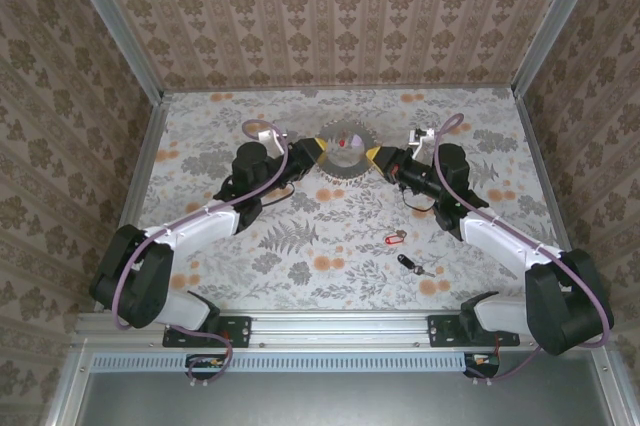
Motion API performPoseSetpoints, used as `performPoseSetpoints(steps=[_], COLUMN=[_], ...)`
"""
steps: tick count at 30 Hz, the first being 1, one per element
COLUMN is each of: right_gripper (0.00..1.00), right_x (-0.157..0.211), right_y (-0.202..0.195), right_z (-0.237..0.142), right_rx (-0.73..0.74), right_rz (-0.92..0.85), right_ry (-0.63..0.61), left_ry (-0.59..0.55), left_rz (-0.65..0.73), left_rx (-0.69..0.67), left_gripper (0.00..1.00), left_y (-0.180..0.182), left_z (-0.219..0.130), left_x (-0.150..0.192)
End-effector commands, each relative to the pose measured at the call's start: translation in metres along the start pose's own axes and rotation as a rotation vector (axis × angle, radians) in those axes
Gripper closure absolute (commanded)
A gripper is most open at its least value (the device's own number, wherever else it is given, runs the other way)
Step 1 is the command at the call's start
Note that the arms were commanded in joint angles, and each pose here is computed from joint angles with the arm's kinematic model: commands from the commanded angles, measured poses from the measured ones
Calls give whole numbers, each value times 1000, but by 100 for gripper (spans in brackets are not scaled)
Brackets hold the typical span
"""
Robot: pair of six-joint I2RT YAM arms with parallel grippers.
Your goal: Put the keys on the keyring
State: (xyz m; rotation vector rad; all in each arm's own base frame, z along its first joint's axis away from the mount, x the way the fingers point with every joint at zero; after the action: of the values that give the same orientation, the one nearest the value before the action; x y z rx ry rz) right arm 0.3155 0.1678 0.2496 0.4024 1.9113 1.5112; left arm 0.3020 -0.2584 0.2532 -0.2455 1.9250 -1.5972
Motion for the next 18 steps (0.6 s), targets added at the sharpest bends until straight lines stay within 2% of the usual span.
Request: performPoseSetpoints(steps=[1,6,8,9,11,13,15,17,18], right_gripper=[89,84,78,71,64,50,48,39,39], right_x=[-7,-7,-6,-7,-8,-10,-12,-15,-17], right_y=[27,33,34,35,36,36,40,47,51], right_z=[-5,-9,-13,-17,-25,-36,-47,-59,-65], right_rx=[-83,-73,-45,-22,29,100,147,175,189], right_rz=[-36,-69,-99,-117,-162,-211,-273,-338,-372], right_ry=[-28,-22,-21,-32,-53,-81,-115,-153,-179], left_ry=[-18,-29,-39,-48,-62,-82,-98,-117,-129], left_rz=[42,69,79,88,106,126,138,151,154], left_rx=[102,142,156,169,186,205,215,221,218], left_gripper=[79,93,99,100,100,100,100,100,100], left_y=[-29,-45,-51,-56,-62,-71,-77,-82,-83], left_z=[0,-5,-8,-11,-15,-22,-27,-32,-34], left_x=[-8,-12,-14,-16,-20,-25,-28,-30,-31])
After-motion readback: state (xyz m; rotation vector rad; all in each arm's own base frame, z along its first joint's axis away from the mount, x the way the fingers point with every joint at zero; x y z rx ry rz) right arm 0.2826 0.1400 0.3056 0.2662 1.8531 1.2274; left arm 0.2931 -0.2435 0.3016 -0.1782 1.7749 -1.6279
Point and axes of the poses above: each hand's point on the last joint's axis, 136 mm out from that joint toward the fingers, its own z axis out along the fingers, its own y axis along the line the jaws close on, x = y × z, the point moved 5 cm from there along -z, back along the fingers, and after that the axes turned 1 degree about -z, right-handed, at the moved point
